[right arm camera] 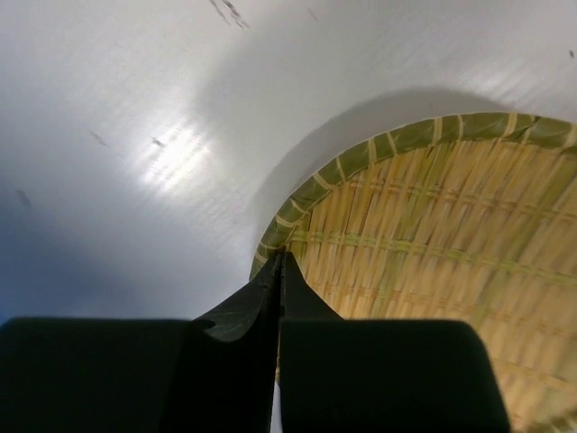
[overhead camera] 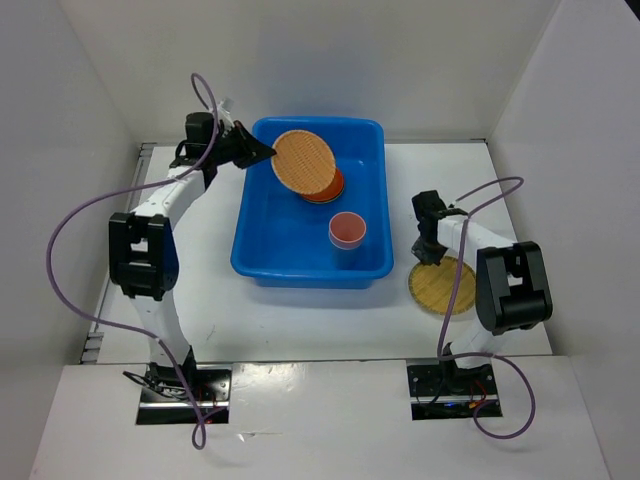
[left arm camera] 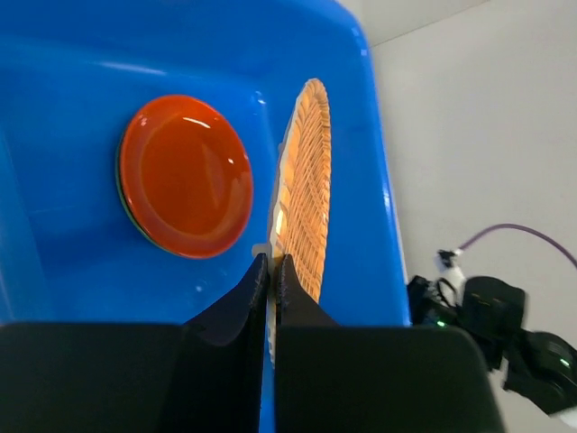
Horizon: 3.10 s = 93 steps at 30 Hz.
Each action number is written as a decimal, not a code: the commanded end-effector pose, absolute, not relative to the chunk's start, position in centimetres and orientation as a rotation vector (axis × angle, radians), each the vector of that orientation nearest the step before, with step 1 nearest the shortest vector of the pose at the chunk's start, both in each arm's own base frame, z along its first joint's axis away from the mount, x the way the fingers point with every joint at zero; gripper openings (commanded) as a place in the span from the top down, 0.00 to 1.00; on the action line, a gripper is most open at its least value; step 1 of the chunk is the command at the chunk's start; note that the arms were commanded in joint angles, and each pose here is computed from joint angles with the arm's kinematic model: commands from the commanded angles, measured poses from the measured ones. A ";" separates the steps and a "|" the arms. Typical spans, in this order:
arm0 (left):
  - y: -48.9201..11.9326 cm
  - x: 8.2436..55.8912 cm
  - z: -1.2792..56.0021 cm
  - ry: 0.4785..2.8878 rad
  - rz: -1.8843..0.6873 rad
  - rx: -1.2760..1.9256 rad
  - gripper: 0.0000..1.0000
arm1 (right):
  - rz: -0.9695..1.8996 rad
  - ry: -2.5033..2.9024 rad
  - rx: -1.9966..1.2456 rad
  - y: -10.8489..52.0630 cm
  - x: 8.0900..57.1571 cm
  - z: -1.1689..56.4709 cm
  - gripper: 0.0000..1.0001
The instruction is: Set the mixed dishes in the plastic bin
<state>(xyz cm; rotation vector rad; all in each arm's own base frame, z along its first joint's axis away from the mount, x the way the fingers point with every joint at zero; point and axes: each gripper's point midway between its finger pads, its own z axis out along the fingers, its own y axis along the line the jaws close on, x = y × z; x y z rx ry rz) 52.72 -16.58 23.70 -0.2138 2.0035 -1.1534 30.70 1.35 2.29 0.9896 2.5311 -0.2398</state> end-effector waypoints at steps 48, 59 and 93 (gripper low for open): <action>-20.2 57.3 19.3 1.955 -1.072 -0.486 1.00 | -0.086 2.351 0.885 1.3 34.1 10.6 0.90; -22.3 57.5 20.0 2.004 -1.220 -0.450 1.00 | -0.207 2.420 0.912 0.3 31.9 9.2 0.90; -22.7 58.1 21.4 2.153 -0.657 -0.150 0.00 | -0.255 2.623 1.009 0.0 29.6 2.0 1.00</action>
